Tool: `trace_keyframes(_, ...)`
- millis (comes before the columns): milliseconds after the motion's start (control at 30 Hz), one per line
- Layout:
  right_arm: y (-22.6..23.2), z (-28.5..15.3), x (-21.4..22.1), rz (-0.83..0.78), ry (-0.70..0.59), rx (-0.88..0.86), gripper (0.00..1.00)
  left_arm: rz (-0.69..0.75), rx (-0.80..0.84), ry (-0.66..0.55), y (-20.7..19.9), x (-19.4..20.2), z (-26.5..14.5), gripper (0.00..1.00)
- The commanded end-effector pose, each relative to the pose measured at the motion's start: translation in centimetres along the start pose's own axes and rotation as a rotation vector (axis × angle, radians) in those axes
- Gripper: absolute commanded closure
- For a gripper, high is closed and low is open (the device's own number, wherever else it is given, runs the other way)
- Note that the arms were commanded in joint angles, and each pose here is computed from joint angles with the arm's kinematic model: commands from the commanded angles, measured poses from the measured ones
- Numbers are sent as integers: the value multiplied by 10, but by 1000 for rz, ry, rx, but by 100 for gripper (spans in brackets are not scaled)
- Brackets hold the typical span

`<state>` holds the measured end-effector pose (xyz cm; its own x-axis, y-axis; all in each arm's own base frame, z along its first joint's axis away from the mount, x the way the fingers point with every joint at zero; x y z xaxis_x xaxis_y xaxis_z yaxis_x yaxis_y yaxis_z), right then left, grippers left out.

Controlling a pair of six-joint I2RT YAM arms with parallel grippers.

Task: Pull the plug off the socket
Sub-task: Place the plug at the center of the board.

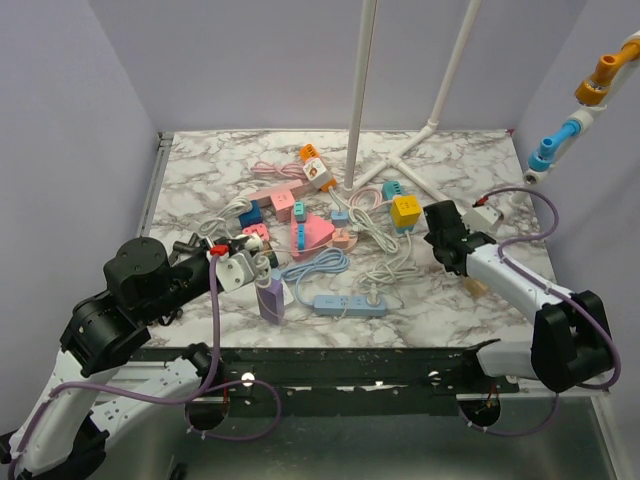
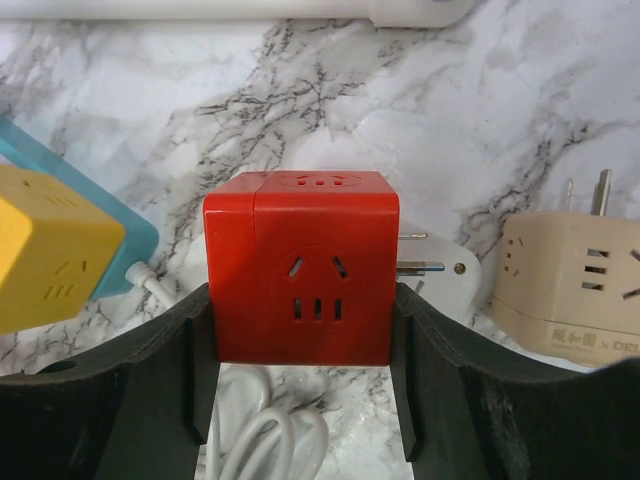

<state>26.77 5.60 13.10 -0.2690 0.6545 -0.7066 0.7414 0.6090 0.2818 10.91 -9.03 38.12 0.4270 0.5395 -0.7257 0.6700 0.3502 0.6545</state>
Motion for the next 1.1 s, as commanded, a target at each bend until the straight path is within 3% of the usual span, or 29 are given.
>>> trace_keyframes(0, 19, 0, -20, 44, -85, -40, 99, -4, -89, -39, 16, -13, -7, 100)
trace_keyframes(367, -18, 32, -24, 52, -31, 180, 93, 6, -197, 19, 31, -11, -12, 100)
trace_keyframes(600, -41, 11, -32, 93, -54, 204, 78, 55, -441, 197, 55, 13, -13, 100)
trace_keyframes(667, -40, 7, -33, 92, -43, 179, 71, 54, -484, 267, 61, 22, -12, 100)
trace_keyframes(800, -35, -1, -34, 73, -1, 111, 36, 23, -471, 377, 64, 35, -12, 100)
trace_keyframes(967, -26, -14, -40, 68, 29, -2, 24, 29, -428, 507, 61, 52, -18, 100)
trace_keyframes(1067, -22, -21, -44, 53, 32, -70, 10, 53, -401, 570, 56, 62, -24, 100)
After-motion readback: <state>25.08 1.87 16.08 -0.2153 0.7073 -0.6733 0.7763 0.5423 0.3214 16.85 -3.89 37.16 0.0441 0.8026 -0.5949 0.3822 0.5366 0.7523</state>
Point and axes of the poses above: each gripper's point midway between its finger pads, its own z axis out along the fingers, its own y axis along the line the jaws close on, x = y × z, the point moved 7 cm from there along -z, back along the fingers, and after that the axes turned 10 degrees about z, right-handed, at the moved point
